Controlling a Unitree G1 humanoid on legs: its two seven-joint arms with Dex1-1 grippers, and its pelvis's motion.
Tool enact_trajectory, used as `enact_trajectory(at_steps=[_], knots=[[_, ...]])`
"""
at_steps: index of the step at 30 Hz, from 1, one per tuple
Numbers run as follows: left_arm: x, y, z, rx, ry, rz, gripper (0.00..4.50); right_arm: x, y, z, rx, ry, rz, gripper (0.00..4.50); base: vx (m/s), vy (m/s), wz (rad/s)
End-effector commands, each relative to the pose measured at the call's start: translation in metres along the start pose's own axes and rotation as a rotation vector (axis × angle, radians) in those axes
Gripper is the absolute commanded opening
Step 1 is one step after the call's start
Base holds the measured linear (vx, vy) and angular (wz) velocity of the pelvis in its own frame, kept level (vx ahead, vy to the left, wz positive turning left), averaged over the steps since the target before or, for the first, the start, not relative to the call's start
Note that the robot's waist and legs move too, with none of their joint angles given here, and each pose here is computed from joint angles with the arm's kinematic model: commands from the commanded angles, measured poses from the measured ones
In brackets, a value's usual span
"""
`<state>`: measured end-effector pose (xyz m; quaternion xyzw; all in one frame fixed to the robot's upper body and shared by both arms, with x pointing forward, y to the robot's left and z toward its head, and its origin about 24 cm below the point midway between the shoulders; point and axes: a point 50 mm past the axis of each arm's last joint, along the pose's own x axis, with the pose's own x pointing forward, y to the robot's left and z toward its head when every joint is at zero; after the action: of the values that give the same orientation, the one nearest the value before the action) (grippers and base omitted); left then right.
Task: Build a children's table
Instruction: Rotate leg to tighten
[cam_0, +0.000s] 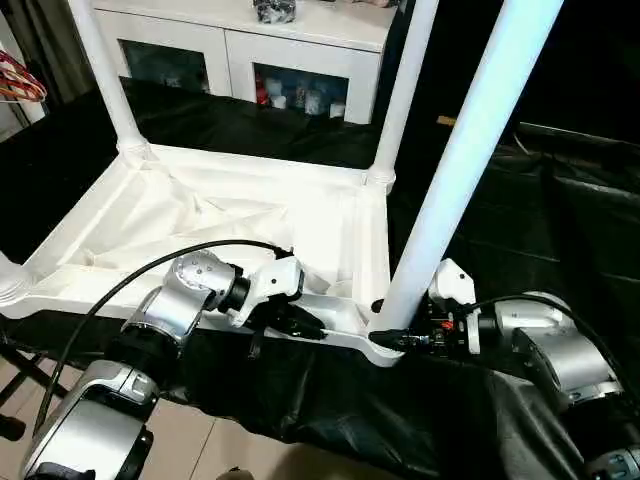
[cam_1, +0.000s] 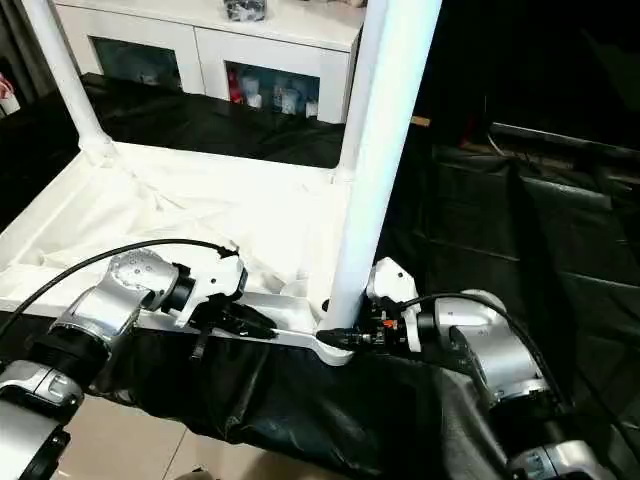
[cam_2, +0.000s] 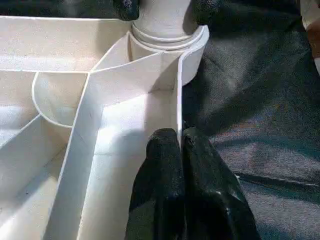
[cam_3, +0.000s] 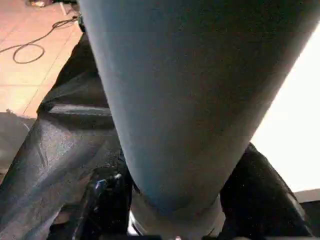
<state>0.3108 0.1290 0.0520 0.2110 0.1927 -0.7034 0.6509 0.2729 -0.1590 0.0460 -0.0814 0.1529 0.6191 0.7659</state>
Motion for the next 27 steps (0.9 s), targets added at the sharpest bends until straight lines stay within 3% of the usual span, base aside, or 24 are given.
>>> enact_trajectory(at_steps=[1, 6, 12, 17, 21, 23, 27], knots=[[0.003, 0.008, 0.003, -0.018, 0.015, 0.086, 0.0, 0.016, 0.014, -0.01, 0.051, -0.009, 0.065, 1.95, 0.0, 0.0, 0.0], [0.017, 0.016, 0.009, -0.055, -0.009, 0.19, 0.0, 0.026, 0.006, -0.016, 0.082, -0.045, -0.13, 1.93, 0.0, 0.0, 0.0], [0.042, 0.026, 0.028, -0.085, -0.037, 0.321, 0.0, 0.049, -0.011, -0.027, 0.217, -0.009, -0.462, 1.91, 0.0, 0.0, 0.0], [0.064, 0.033, 0.046, -0.117, -0.065, 0.418, 0.0, 0.073, -0.026, -0.023, 0.37, -0.005, -0.727, 1.91, 0.0, 0.0, 0.0], [0.07, 0.033, 0.049, -0.099, -0.059, 0.423, 0.0, 0.084, -0.032, -0.012, 0.365, -0.053, -0.778, 1.91, 0.0, 0.0, 0.0], [0.07, 0.032, 0.049, -0.081, -0.051, 0.406, 0.0, 0.085, -0.034, -0.007, 0.359, -0.085, -0.781, 2.47, 0.0, 0.0, 0.0], [0.068, 0.032, 0.045, -0.074, -0.036, 0.405, 0.0, 0.079, -0.037, -0.006, 0.371, -0.1, -0.785, 2.79, 0.0, 0.0, 0.0]])
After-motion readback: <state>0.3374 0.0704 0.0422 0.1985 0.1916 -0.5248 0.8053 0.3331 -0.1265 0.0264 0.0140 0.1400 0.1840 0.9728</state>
